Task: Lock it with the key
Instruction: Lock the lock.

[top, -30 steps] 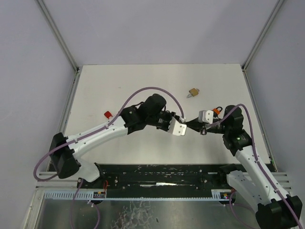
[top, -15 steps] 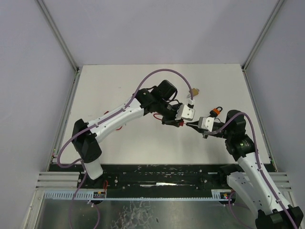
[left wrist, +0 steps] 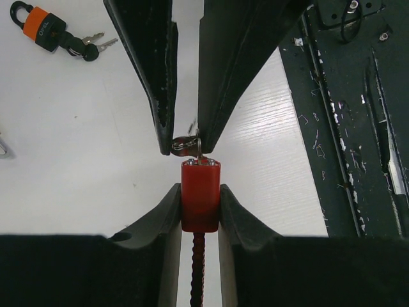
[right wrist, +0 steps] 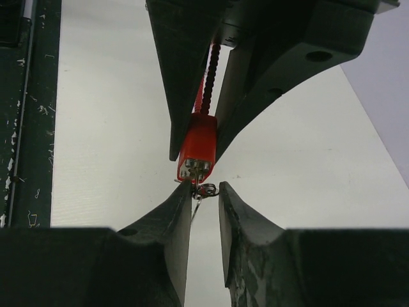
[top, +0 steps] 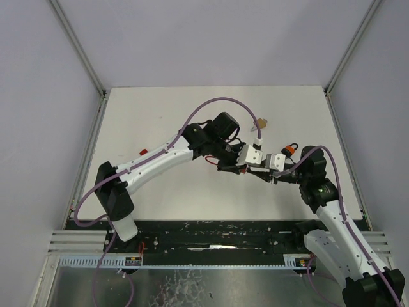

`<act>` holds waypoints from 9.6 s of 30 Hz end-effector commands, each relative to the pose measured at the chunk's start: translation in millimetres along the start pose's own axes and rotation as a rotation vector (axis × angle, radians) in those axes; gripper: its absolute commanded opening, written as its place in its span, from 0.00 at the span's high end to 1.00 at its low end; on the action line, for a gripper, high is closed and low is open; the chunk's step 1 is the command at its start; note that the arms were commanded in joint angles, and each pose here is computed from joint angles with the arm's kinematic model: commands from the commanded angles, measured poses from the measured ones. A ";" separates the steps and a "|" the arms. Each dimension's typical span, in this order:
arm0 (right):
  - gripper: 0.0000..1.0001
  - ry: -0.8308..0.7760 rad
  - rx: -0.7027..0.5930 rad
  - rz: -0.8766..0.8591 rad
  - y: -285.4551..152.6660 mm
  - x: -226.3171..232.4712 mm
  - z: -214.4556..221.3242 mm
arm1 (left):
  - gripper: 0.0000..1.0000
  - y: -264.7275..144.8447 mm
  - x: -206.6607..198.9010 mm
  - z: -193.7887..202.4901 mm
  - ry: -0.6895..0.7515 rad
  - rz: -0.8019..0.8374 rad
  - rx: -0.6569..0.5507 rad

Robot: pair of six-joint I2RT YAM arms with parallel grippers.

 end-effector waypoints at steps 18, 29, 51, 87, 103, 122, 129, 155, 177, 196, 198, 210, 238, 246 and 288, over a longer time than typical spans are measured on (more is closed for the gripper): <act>1.00 -0.211 0.028 -0.022 4.9 -3.5 1.2 | 1.00 7.2 -3.6 -13.1 -0.023 0.062 -0.040; 0.99 -0.391 0.089 0.070 -6.9 -17.0 -15.1 | 1.00 1.6 23.2 -11.3 -0.210 0.137 -0.031; 0.61 -0.042 -0.009 0.055 -12.9 -12.7 -26.1 | 1.00 4.8 16.7 -13.6 -0.185 -0.031 0.039; 0.83 0.116 0.020 -0.041 0.4 -6.2 5.4 | 1.00 4.7 10.8 -21.5 -0.156 0.021 -0.009; 1.00 0.014 0.083 -0.014 0.5 -7.2 9.6 | 1.00 3.3 12.3 -23.4 -0.153 0.007 -0.007; 1.00 -0.442 0.150 -0.092 -19.6 -7.2 -10.6 | 1.00 9.3 8.7 -8.6 -0.183 0.183 0.035; 1.00 -0.145 0.132 -0.017 -12.7 -10.1 -5.1 | 1.00 0.0 3.3 -20.0 0.001 -0.095 -0.048; 1.00 -0.289 0.106 -0.087 -13.5 -5.6 -10.8 | 1.00 -26.1 -2.9 -25.4 0.046 0.013 -0.200; 1.00 -0.228 0.210 -0.009 -19.0 -9.8 -1.3 | 1.00 -29.0 -8.4 -4.3 0.419 -0.385 -0.137; 1.00 -0.352 0.319 0.159 -40.1 -21.4 -5.2 | 1.00 -6.7 42.8 27.7 -0.242 -0.227 0.180; 1.00 -0.348 0.308 0.150 -39.5 -19.0 -5.1 | 1.00 -9.3 40.7 23.2 -0.212 -0.239 0.131; 0.48 0.015 0.041 -0.007 -20.9 -7.8 -19.3 | 1.00 -12.7 9.2 -0.3 -0.023 -0.064 -0.033; 0.60 0.334 0.019 0.033 3.9 -9.0 2.7 | 1.00 0.1 16.8 -14.0 -0.084 -0.080 -0.033; 0.68 0.266 0.057 0.070 3.2 -12.7 5.2 | 1.00 0.2 15.3 -15.6 -0.079 -0.064 -0.044; 1.00 0.036 -0.060 -0.013 7.1 -0.1 -12.5 | 1.00 3.0 18.3 -22.0 -0.072 -0.015 -0.092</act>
Point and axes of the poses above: each gripper's point midway between its finger pads, its own y axis out along the fingers, its own x axis along the line the jaws close on, z = x × y, the point moved 8 cm from there along -y, back along the fingers, and after that the axes turned 3 degrees about -y, right-handed, at the moved point
